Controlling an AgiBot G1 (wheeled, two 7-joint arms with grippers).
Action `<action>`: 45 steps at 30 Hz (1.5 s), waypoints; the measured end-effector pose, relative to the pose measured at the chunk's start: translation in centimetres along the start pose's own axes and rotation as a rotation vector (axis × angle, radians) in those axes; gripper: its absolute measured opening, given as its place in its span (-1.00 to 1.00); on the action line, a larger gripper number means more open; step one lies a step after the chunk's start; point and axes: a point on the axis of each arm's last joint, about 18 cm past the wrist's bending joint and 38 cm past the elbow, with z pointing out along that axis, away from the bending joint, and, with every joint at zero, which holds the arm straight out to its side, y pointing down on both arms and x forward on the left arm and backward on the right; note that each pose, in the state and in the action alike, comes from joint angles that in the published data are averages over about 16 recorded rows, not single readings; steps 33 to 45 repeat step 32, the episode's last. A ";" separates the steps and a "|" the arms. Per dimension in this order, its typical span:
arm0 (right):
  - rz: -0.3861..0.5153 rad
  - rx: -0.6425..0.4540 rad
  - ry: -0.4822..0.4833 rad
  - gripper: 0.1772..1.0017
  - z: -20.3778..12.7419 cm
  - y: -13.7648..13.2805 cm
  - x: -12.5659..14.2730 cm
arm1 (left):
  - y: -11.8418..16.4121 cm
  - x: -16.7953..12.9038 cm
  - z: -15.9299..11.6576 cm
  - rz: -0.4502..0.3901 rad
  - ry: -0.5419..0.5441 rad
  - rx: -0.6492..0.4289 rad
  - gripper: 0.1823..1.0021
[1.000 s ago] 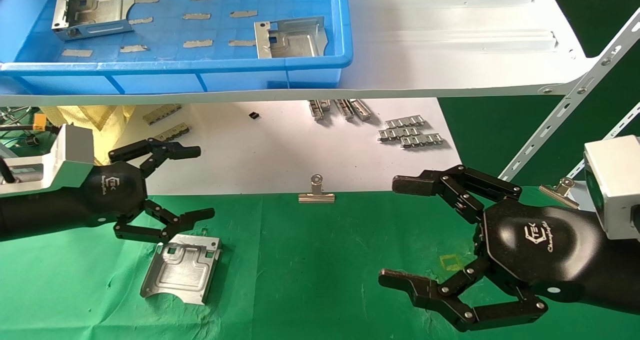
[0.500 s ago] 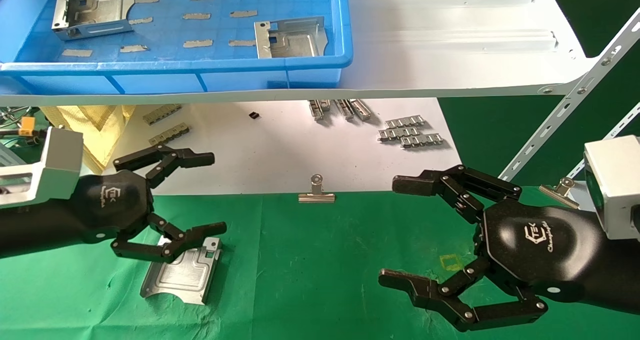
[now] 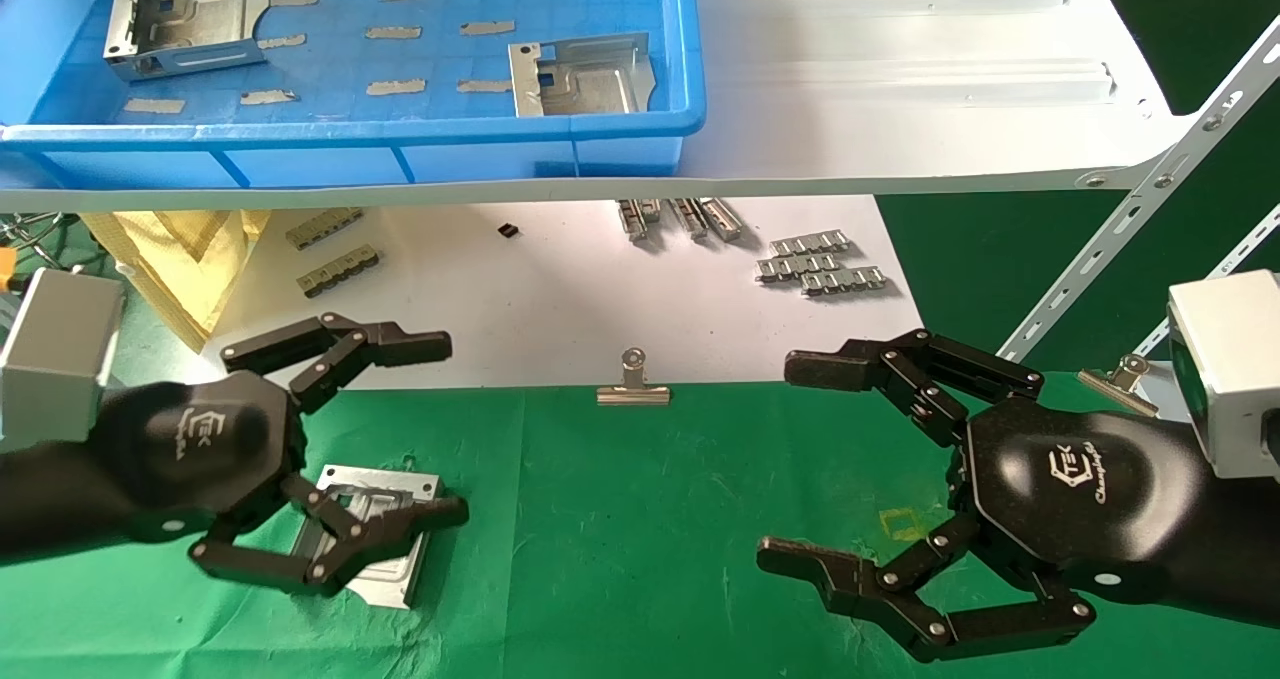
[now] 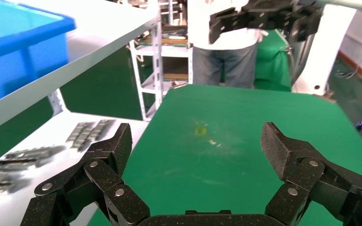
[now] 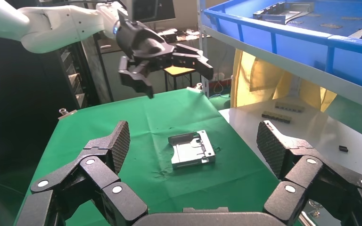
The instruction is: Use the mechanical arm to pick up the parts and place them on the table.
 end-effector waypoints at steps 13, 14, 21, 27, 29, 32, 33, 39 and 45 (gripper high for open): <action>0.000 0.000 0.000 1.00 0.0 0.0 0.0 | -2.2 3.7 0.4 -0.041 0.072 0.031 1.00; 0.000 0.000 0.000 1.00 0.0 0.0 0.0 | -2.3 3.9 0.5 -0.043 0.077 0.032 1.00; 0.000 0.000 0.000 1.00 0.0 0.0 0.0 | -2.8 4.8 0.5 -0.049 0.093 0.037 1.00; 0.000 0.000 0.000 1.00 0.0 0.0 0.0 | -2.8 4.8 0.5 -0.049 0.093 0.037 1.00; 0.000 0.000 0.000 1.00 0.0 0.0 0.0 | -2.8 4.8 0.5 -0.049 0.091 0.037 1.00; 0.000 0.000 0.000 1.00 0.0 0.0 0.0 | -2.8 4.7 0.5 -0.050 0.090 0.037 1.00; 0.000 0.000 0.000 1.00 0.0 0.0 0.0 | -2.8 4.7 0.5 -0.050 0.090 0.037 1.00; 0.000 0.000 0.000 1.00 0.0 0.0 0.0 | -2.8 4.7 0.5 -0.050 0.090 0.037 1.00; 0.000 0.000 0.000 1.00 0.0 0.0 0.0 | -2.8 4.7 0.5 -0.050 0.090 0.037 1.00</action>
